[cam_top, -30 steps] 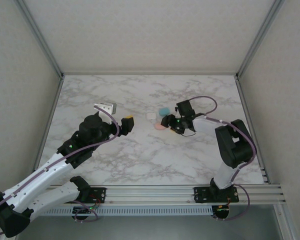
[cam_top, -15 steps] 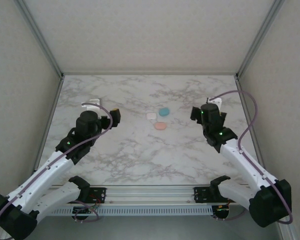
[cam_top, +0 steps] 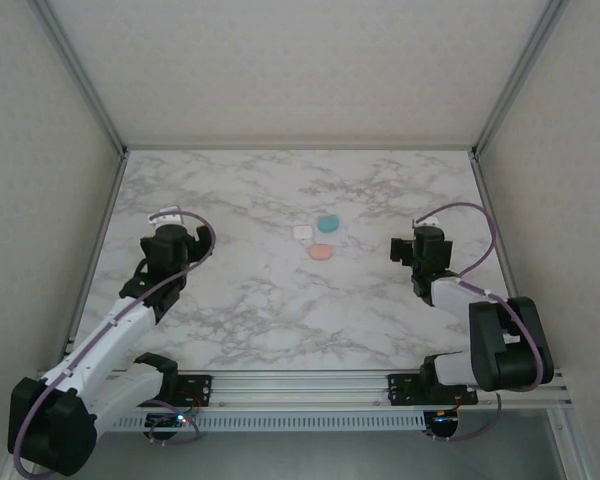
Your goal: Insert wireless bluetooth earbuds into charging case
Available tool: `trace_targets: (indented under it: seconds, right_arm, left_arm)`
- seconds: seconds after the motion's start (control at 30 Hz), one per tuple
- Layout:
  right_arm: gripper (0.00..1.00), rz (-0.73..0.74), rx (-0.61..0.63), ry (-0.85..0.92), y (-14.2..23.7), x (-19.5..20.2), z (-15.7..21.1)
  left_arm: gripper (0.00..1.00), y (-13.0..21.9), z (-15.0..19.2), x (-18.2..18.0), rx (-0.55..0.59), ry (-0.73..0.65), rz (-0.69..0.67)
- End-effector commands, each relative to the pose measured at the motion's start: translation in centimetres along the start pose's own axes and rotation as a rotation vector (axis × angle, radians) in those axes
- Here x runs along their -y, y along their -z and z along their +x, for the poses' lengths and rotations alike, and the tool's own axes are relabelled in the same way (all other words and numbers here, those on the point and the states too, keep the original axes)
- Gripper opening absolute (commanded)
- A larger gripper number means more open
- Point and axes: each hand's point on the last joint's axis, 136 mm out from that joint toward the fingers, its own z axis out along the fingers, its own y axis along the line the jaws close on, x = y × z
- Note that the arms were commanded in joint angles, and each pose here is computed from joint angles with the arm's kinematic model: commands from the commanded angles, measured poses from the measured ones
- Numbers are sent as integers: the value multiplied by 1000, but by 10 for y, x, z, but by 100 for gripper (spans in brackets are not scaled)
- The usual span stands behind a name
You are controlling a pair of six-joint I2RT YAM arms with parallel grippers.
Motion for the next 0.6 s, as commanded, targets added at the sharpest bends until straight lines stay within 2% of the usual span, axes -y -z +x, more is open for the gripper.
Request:
trace_targets:
  seconds: [0.0, 0.07, 0.2, 0.27, 0.33, 0.57]
  right_arm:
    - [98, -173, 180, 54, -2, -30, -24]
    - [99, -144, 172, 24, -7, -21, -23]
    - [99, -214, 260, 7, -6, -26, -14]
    - [99, -181, 174, -13, -16, -20, -12]
    - [99, -62, 151, -91, -22, 4, -10]
    - [99, -46, 167, -82, -21, 5, -13]
  left_arm:
    - [100, -9, -6, -16, 91, -49, -61]
    - [100, -13, -3, -19, 96, -56, -63]
    - [100, -25, 3, -20, 105, -53, -47]
    - [100, -33, 7, -17, 109, -61, -29]
    - [100, -43, 11, -13, 111, -85, -14]
    - [100, -77, 25, -1, 129, -143, 42]
